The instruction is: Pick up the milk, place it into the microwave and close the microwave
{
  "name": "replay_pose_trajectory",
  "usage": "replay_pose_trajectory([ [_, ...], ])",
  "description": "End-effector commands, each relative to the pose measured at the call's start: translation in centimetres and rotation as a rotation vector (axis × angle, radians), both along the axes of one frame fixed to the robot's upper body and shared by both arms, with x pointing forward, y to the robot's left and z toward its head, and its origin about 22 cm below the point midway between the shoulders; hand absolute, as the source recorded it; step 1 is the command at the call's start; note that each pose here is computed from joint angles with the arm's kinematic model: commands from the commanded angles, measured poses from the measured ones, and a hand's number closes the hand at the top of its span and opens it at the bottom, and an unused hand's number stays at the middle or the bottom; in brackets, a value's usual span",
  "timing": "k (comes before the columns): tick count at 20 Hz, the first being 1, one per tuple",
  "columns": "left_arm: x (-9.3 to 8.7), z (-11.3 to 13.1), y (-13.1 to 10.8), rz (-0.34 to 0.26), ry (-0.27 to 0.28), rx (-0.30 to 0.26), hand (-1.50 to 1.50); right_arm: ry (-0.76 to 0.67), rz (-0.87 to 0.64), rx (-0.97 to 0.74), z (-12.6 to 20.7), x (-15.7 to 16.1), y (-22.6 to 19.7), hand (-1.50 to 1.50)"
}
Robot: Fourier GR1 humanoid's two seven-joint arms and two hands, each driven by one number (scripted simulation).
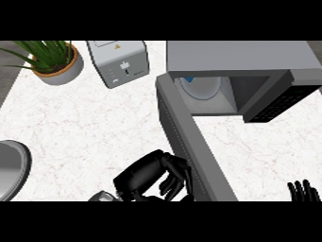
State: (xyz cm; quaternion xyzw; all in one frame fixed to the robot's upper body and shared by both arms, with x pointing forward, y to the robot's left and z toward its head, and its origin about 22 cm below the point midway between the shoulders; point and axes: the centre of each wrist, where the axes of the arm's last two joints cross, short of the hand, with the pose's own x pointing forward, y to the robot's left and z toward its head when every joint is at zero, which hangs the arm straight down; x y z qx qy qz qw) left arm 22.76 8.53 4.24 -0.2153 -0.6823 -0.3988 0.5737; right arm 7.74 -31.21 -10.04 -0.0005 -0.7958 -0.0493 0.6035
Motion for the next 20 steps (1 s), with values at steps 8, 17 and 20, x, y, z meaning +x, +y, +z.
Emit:
replay_pose_trajectory([
  [8, -0.9, -4.2, -7.8, -0.037, 0.078, 0.135, 1.5, -0.152, 0.148, 0.068, 3.8, -0.3, -0.2, -1.5],
  [17, 2.1, -3.1, -8.7, 0.156, 0.061, -0.054, -1.5, -0.217, 0.245, 0.07, 8.2, 1.8, 1.2, -1.5],
  [20, 2.5, -3.0, -8.7, 0.21, 0.075, -0.117, -1.5, -0.206, 0.283, 0.06, 9.3, 1.1, 0.9, -1.5],
])
